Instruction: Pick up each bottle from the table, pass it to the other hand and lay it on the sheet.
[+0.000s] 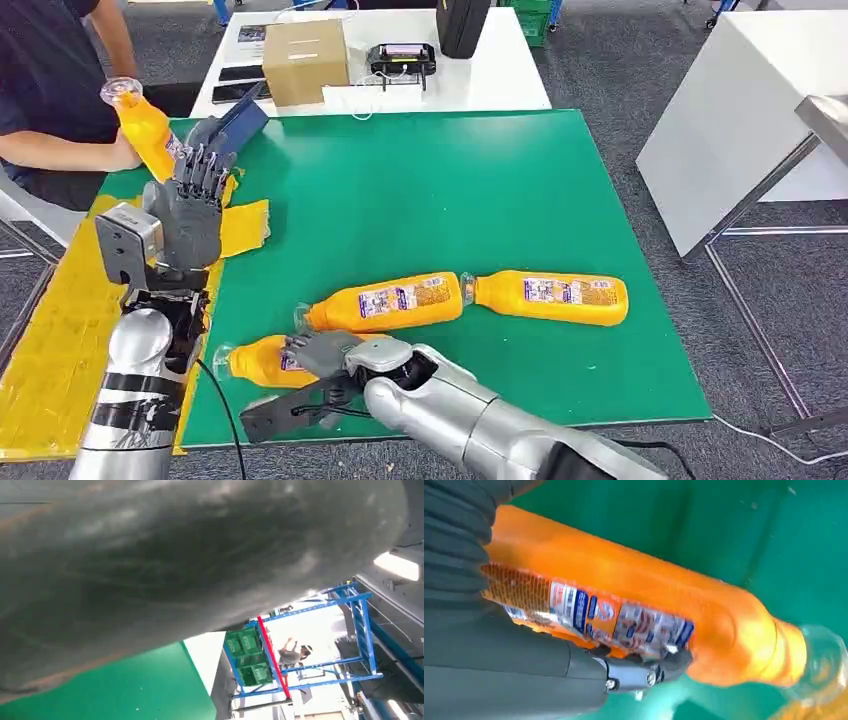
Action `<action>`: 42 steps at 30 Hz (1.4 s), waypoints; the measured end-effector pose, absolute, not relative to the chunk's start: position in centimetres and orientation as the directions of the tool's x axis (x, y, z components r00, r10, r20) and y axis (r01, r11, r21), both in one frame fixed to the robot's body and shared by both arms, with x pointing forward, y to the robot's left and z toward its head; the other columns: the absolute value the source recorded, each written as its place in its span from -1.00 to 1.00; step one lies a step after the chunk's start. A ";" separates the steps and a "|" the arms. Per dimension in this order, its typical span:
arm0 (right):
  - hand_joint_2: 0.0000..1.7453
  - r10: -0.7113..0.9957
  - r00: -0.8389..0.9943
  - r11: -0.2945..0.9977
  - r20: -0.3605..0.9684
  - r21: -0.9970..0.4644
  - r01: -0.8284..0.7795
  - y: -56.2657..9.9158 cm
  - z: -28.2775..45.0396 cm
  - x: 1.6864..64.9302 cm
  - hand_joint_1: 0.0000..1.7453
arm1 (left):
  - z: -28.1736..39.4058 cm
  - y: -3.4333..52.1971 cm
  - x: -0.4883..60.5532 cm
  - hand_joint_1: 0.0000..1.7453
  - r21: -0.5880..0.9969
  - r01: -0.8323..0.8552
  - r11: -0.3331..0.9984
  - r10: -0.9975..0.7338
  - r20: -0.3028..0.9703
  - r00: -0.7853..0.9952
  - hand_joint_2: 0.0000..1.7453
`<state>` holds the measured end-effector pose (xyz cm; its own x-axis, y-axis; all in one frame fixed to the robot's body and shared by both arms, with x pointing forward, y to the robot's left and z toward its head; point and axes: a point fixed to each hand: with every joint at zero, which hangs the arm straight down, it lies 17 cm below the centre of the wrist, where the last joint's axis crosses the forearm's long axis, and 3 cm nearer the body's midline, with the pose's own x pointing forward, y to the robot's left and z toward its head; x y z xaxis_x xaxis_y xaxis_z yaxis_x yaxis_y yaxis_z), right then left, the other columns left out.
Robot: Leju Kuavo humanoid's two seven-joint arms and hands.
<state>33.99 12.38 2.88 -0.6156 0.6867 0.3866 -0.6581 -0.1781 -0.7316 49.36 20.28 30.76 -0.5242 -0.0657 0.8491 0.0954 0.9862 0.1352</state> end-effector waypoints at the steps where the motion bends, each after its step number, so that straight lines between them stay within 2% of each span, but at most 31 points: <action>1: 1.00 0.685 -0.625 -0.198 0.375 -0.729 -0.655 12.2 2.6 33.8 -1.00 | 30.7 20.3 49.4 -1.00 0.133 0.096 0.986 -0.064 0.851 -0.522 -1.00; 6: 1.00 0.667 -0.699 -0.338 0.258 -0.732 -0.592 10.7 1.0 33.9 -1.00 | 30.9 20.2 49.8 -1.00 0.116 0.101 0.988 -0.048 0.855 -0.516 -1.00; 7: 1.00 0.660 -0.720 -0.373 0.213 -0.739 -0.561 10.3 0.7 34.3 0.44 | 30.9 20.2 49.8 -1.00 0.112 0.101 0.989 -0.044 0.856 -0.515 -1.00; 8: 1.00 0.656 -0.737 -0.408 0.165 -0.744 -0.530 9.7 0.2 34.6 1.00 | 30.9 20.2 49.9 -1.00 0.110 0.101 0.989 -0.042 0.857 -0.514 -1.00; 10: 1.00 0.633 -0.774 -0.491 0.013 -0.767 -0.414 8.1 -0.9 36.1 1.00 | 30.9 20.5 50.1 -1.00 0.096 0.091 0.991 -0.037 0.862 -0.506 -1.00; 13: 1.00 0.607 -0.787 -0.542 -0.106 -0.780 -0.313 6.5 -2.2 37.5 1.00 | 31.2 21.0 50.4 -1.00 0.068 0.082 0.994 -0.019 0.869 -0.494 -1.00; 26: 1.00 0.643 -0.752 -0.556 -0.143 -0.763 -0.330 3.9 -2.8 39.7 1.00 | 31.6 21.8 50.7 -1.00 0.011 0.076 0.997 0.028 0.870 -0.492 -1.00; 27: 1.00 0.649 -0.748 -0.552 -0.136 -0.761 -0.341 3.8 -2.8 39.8 0.08 | 31.6 21.8 50.7 -1.00 0.011 0.077 0.997 0.028 0.869 -0.493 -1.00; 30: 1.00 0.666 -0.736 -0.545 -0.122 -0.754 -0.368 3.6 -2.6 40.0 0.08 | 31.9 21.8 50.7 -1.00 0.010 0.076 0.997 0.030 0.866 -0.498 -1.00; 31: 1.00 0.668 -0.735 -0.542 -0.119 -0.754 -0.371 3.7 -2.5 40.0 -1.00 | 32.1 21.9 50.8 -1.00 0.009 0.075 0.997 0.030 0.865 -0.501 -1.00; 42: 1.00 0.705 -0.701 -0.554 -0.108 -0.700 -0.450 0.8 -4.4 39.4 -1.00 | 32.2 22.6 50.9 -1.00 -0.004 0.064 0.998 0.036 0.863 -0.504 -1.00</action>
